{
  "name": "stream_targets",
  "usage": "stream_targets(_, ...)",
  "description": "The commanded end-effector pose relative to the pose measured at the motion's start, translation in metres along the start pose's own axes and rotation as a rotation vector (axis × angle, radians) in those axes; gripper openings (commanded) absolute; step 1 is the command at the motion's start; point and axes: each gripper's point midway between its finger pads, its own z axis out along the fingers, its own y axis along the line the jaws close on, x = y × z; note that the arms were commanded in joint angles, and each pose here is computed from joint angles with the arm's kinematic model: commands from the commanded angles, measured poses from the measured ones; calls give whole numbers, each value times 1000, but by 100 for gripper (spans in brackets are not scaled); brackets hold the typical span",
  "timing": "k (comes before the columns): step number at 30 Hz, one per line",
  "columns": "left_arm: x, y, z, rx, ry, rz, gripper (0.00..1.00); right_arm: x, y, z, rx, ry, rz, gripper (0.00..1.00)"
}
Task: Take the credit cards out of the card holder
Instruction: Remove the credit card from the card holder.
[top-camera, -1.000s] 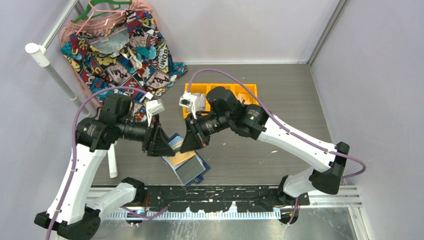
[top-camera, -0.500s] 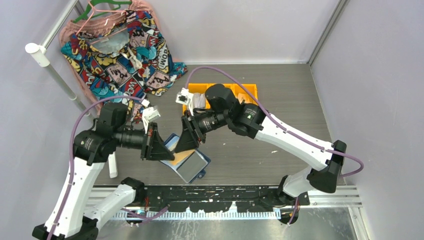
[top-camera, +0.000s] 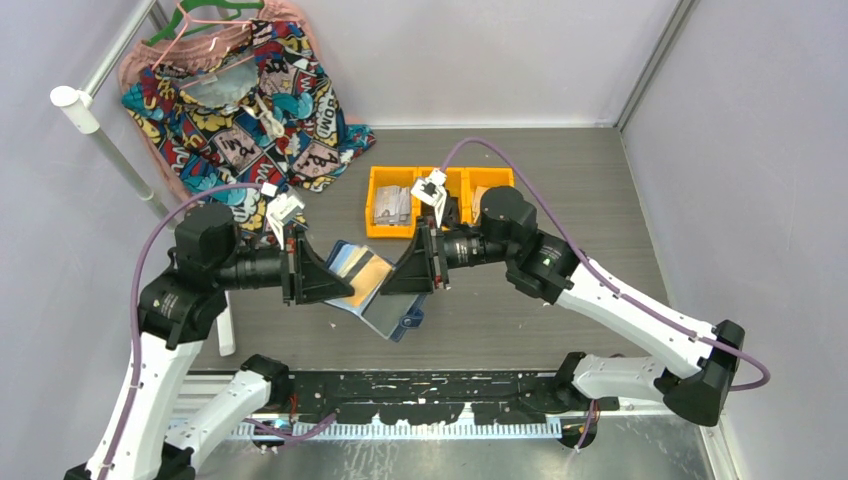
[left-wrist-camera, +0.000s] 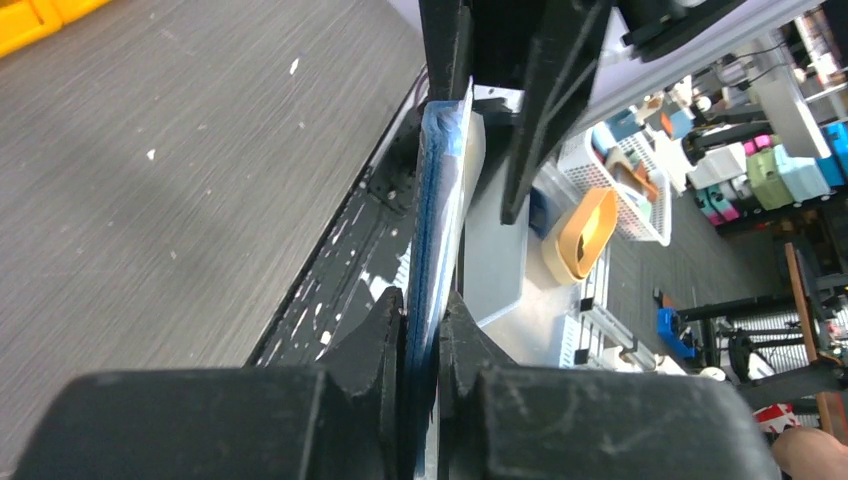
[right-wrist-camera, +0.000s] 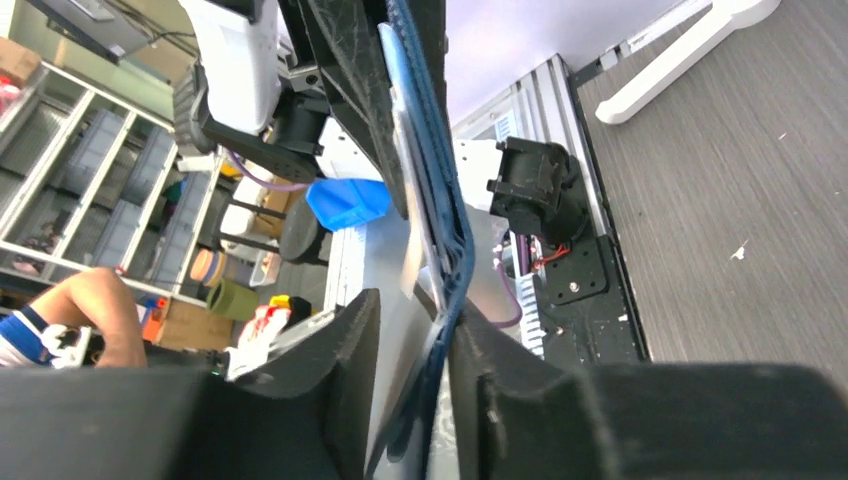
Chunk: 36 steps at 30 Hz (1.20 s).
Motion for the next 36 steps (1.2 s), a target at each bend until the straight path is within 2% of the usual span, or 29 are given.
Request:
stream_targets(1, -12, -16, -3, 47, -49, 30, 0, -24, 31, -8, -89, -67, -70, 24)
stream_targets(3, -9, -17, -3, 58, -39, 20, 4, -23, 27, -6, -67, -31, -57, 10)
stream_targets(4, -8, -16, -2, 61, -33, 10, 13, -23, 26, -5, -61, -16, -57, 7)
stream_targets(7, -3, -17, 0, 89, -7, -21, 37, -23, 26, -3, -44, 18, -53, 5)
stream_targets(11, 0, -19, 1, 120, 18, -52, 46, -21, 23, -1, -31, 57, -50, 3)
stream_targets(16, 1, -21, 2, 143, 37, -65, 42, -16, 20, 2, -13, 108, -57, 3)
stream_targets(23, 7, -36, -3, 221, 72, -73, 21, -14, 20, 0, -10, 120, -70, 3)
stream_targets(28, 7, -48, -8, 266, 82, -80, 15, -13, 20, -1, -5, 125, -72, 3)
stream_targets(30, 7, -49, -9, 267, 81, -82, 12, -14, 21, -1, -10, 126, -72, 9)
stream_targets(31, 7, -49, -9, 265, 81, -83, 10, -14, 21, -1, -11, 125, -74, 17)
stream_targets(33, 5, -47, -8, 247, 71, -90, 5, -15, 18, -1, 5, 118, -73, 38)
stream_targets(34, 4, -45, -7, 236, 65, -94, 3, -20, 14, -3, 42, 95, -78, 52)
stream_targets(36, 1, -39, -5, 196, 44, -89, 1, -38, 5, -11, 128, 16, -87, 66)
